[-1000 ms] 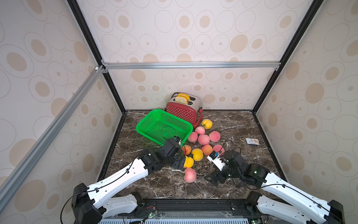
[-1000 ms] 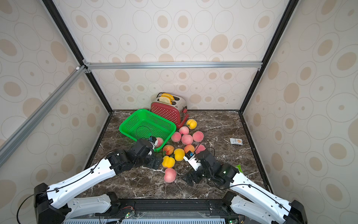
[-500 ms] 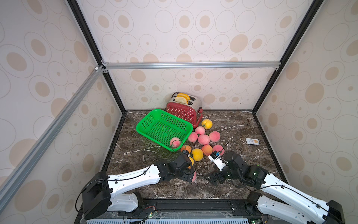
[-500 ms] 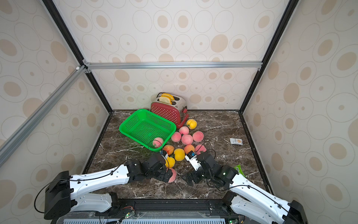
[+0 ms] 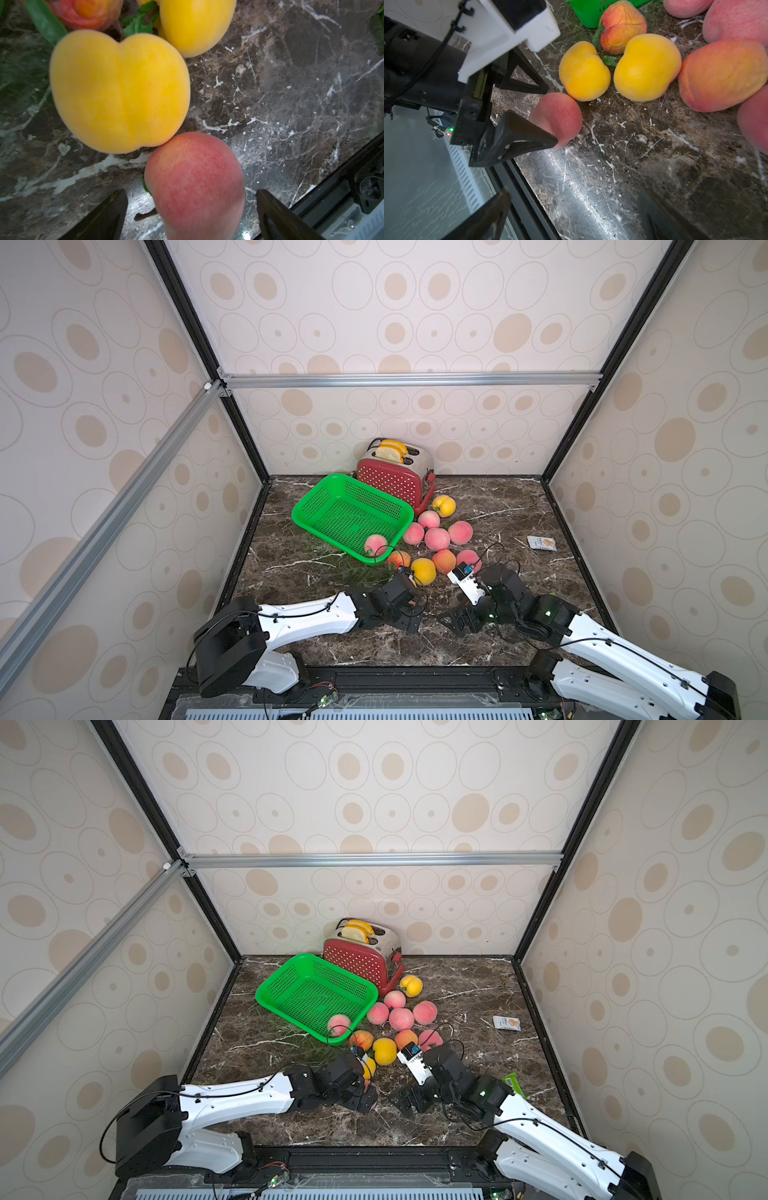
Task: Put the peaches into the basket
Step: Pick up the peach from the center of the board.
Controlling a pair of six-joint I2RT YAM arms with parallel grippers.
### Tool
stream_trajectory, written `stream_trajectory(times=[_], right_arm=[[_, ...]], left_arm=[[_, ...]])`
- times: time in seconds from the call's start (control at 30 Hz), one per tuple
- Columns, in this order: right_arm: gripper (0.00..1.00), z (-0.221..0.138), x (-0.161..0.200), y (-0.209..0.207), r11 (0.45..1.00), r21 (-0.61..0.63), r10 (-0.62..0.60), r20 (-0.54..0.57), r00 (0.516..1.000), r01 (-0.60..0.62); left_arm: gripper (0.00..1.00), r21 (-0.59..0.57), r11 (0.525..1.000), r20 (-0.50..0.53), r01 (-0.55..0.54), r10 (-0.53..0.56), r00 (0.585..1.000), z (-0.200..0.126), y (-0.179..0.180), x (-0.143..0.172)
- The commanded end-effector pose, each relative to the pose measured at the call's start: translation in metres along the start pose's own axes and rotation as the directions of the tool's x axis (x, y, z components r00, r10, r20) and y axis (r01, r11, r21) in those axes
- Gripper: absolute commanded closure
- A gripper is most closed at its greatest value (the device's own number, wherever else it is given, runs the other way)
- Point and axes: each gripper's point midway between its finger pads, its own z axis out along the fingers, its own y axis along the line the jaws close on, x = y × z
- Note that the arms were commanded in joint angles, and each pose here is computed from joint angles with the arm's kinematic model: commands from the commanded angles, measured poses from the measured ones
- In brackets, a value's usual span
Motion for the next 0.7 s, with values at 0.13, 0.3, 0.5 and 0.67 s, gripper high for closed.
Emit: stream_trajectory(times=[0.13,0.3,0.5,0.67], right_arm=[[0.0,-0.004,0.001,0.005,1.0,-0.022,0.002,0.014,1.0,-0.002],[0.0,-0.007,0.003,0.003,1.0,-0.011,-0.004,0.018,1.0,0.004],[0.0,-0.011,0.006,-0.001,1.0,0.014,-0.004,0.032,0.999,0.003],[0.0,-0.017,0.002,-0.002,1.0,0.029,-0.011,0.05,0.999,0.01]], left_arm=[[0.03,-0.003,1.0,0.003,0.011,-0.011,1.0,0.011,-0.004,0.0],[0.07,-0.005,1.0,-0.008,0.018,-0.018,1.0,0.018,-0.003,0.004],[0.2,0.003,1.0,-0.018,0.025,-0.025,1.0,0.02,-0.005,0.006],[0.26,0.012,0.999,-0.018,0.032,-0.032,0.999,0.015,-0.005,0.007]])
